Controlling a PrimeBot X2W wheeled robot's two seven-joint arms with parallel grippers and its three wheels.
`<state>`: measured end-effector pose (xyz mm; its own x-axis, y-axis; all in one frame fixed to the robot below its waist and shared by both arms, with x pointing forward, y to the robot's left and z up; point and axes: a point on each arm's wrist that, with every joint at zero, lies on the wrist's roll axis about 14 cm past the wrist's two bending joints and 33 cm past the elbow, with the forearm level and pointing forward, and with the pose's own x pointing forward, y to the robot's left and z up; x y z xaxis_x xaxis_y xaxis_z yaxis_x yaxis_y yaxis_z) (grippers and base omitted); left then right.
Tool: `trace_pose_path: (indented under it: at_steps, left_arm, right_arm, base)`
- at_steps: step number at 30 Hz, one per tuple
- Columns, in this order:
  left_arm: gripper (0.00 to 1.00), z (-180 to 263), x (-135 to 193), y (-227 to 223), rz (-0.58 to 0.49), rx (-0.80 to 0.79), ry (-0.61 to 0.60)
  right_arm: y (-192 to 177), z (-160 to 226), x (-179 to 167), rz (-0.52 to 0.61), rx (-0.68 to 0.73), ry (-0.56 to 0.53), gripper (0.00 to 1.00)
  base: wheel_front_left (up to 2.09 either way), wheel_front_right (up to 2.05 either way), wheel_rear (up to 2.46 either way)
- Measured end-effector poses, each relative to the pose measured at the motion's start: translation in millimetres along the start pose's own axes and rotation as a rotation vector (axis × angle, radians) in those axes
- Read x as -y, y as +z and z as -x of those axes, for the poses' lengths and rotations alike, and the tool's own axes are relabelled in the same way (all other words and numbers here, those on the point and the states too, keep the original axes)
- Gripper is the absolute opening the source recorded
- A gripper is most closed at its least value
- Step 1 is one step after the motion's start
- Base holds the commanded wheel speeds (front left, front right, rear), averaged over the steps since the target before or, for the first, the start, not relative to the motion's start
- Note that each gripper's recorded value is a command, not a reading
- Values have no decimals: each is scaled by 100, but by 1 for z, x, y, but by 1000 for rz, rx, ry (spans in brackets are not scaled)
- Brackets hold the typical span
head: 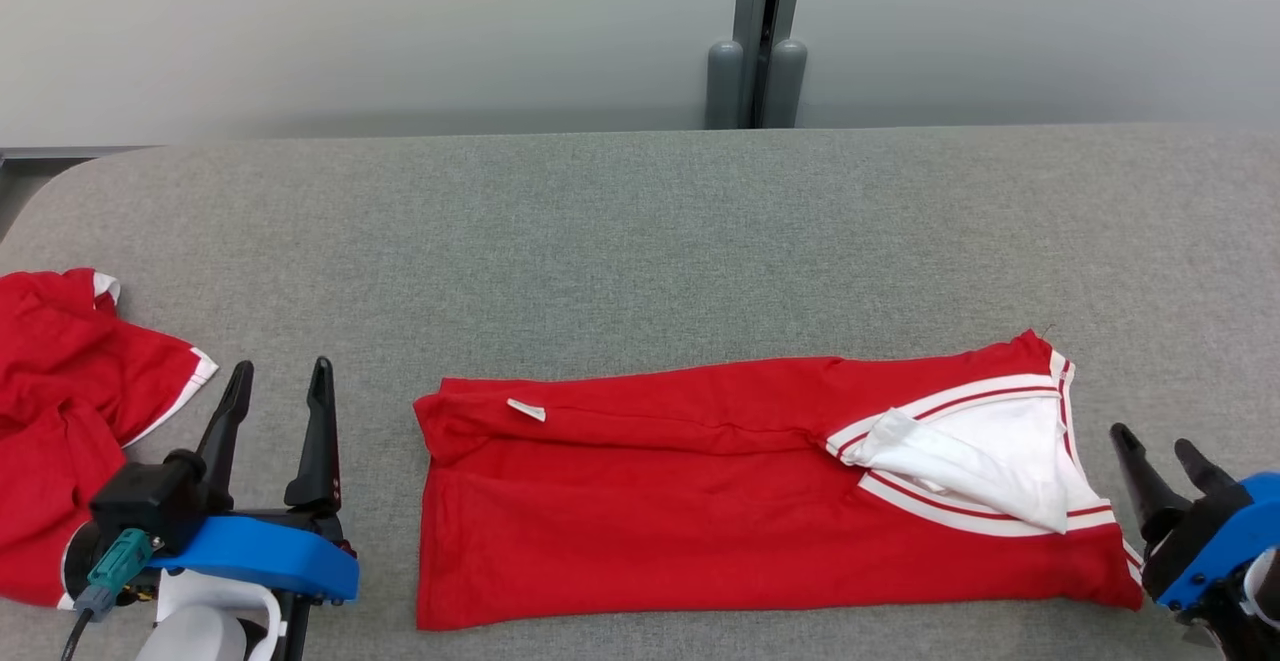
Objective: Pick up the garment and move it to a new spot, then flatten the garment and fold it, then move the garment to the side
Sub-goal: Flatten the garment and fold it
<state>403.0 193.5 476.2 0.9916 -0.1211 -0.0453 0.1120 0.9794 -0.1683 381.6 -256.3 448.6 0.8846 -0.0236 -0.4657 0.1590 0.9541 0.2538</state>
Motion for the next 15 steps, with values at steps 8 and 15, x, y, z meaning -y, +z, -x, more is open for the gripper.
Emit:
trace_pose_path:
  at_steps: [8,15]
  left_arm:
    - [100,0,-6,-11,-9,-31,2]
    - [100,0,-9,-19,-9,-50,7]
  right_arm:
    - [-25,-27,-1,15,-147,-26,100]
    - [-43,-44,-8,54,-273,-31,100]
  base:
    - [0,0,0]
    - [0,0,0]
